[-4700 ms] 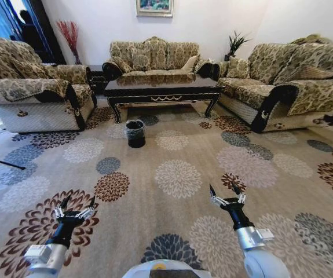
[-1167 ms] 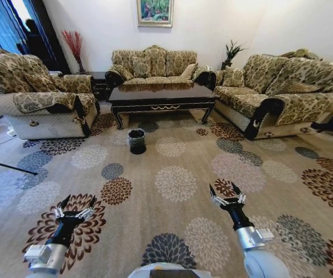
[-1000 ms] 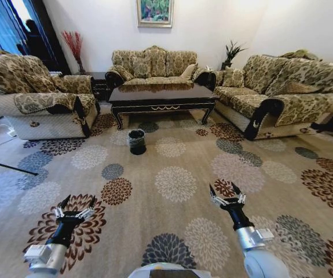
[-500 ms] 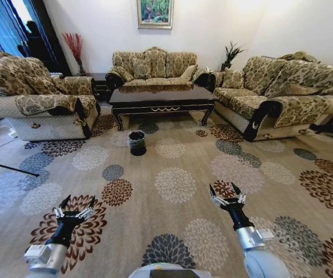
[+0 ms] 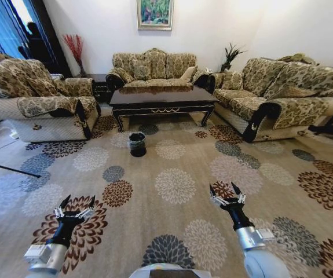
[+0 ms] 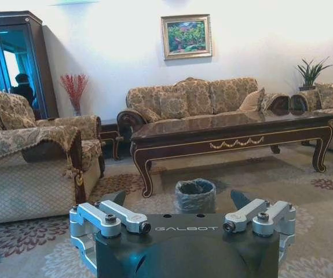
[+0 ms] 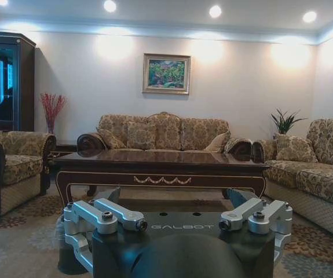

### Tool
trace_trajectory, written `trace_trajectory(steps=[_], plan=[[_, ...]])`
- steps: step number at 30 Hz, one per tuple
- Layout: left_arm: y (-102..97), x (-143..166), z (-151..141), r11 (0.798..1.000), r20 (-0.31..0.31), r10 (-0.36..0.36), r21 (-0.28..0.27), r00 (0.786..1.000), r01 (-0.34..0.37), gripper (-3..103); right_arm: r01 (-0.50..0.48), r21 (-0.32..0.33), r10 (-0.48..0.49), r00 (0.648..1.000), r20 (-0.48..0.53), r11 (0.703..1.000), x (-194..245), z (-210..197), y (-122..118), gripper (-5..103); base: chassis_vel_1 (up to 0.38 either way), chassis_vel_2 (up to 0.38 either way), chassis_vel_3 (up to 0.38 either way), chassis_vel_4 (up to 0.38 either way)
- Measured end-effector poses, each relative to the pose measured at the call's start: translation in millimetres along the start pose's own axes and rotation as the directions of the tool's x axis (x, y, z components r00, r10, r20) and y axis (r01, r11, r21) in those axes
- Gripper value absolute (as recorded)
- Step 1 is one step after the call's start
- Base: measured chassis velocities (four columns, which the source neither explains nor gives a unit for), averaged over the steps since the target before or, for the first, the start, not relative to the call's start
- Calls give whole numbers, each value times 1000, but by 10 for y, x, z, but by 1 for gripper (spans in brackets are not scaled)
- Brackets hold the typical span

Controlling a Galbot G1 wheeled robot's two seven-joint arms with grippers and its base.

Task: Move to the front of the table and pick up the trash from the floor, then place it into the trash bin.

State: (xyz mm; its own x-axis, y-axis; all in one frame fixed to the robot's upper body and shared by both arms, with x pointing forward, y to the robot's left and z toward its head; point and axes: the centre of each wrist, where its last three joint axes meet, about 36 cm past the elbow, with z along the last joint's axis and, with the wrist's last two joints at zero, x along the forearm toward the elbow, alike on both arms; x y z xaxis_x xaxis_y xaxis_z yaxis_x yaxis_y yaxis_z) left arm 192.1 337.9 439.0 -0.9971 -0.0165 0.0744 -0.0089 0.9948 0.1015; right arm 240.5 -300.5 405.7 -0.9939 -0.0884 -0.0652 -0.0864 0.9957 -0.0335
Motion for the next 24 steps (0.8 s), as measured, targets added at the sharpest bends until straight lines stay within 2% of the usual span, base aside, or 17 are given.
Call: trace_trajectory(steps=[24], plan=[[0, 0, 0, 1000, 0, 0, 0, 1000, 0, 100, 0, 0, 0, 1000, 0, 1000, 0, 0, 0, 100, 0, 0, 0, 0]])
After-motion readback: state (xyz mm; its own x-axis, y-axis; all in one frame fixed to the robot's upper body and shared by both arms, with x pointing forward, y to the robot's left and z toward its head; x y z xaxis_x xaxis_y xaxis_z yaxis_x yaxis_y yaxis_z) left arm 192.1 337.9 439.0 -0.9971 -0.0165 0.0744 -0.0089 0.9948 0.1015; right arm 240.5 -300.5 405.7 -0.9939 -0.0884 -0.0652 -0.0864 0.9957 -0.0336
